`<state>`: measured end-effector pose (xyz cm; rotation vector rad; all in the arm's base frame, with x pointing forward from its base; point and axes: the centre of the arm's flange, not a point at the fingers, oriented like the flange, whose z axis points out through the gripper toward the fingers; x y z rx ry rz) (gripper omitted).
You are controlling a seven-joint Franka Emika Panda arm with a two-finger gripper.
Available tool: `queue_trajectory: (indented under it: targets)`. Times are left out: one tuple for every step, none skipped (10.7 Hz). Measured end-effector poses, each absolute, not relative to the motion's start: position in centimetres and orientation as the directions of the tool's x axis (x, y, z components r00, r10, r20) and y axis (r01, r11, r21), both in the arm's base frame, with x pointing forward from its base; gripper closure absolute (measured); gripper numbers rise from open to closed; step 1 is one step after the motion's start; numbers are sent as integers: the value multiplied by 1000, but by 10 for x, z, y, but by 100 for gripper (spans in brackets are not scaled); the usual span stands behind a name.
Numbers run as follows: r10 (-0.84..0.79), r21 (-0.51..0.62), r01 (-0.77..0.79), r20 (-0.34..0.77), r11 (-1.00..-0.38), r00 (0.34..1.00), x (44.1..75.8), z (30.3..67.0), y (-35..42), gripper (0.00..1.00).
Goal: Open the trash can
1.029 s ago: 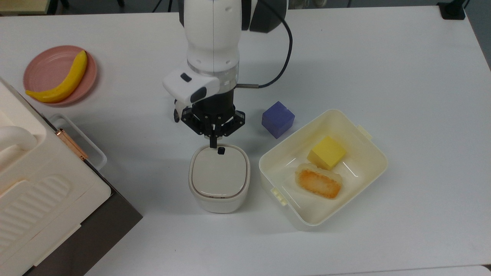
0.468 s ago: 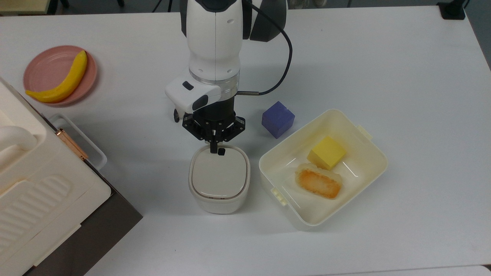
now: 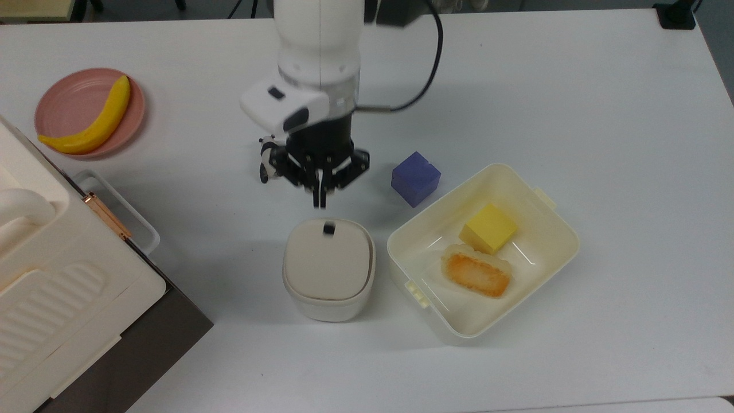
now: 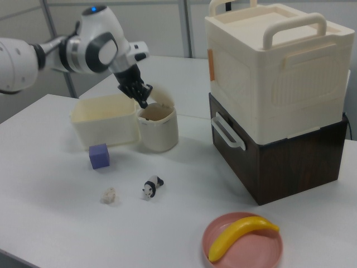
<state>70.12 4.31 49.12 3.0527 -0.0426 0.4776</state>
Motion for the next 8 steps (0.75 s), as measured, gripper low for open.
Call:
queue_trajectory:
  targets:
    - [-27, 43, -41, 271, -998, 962, 687, 515, 40, 86]
    - [-35, 41, -45, 219, -998, 975, 670, 534, 37, 71]
    - [-40, 43, -48, 161, -998, 986, 656, 544, 34, 57]
    - [-44, 45, -49, 112, -998, 993, 647, 549, 33, 41]
    - [-46, 46, -50, 84, -998, 995, 641, 551, 32, 25]
    - [-48, 47, -51, 65, -998, 997, 637, 552, 31, 8]
    - [-50, 48, -52, 47, -997, 998, 634, 552, 30, 0]
    - [-54, 49, -56, 35, -997, 998, 632, 552, 28, 0]
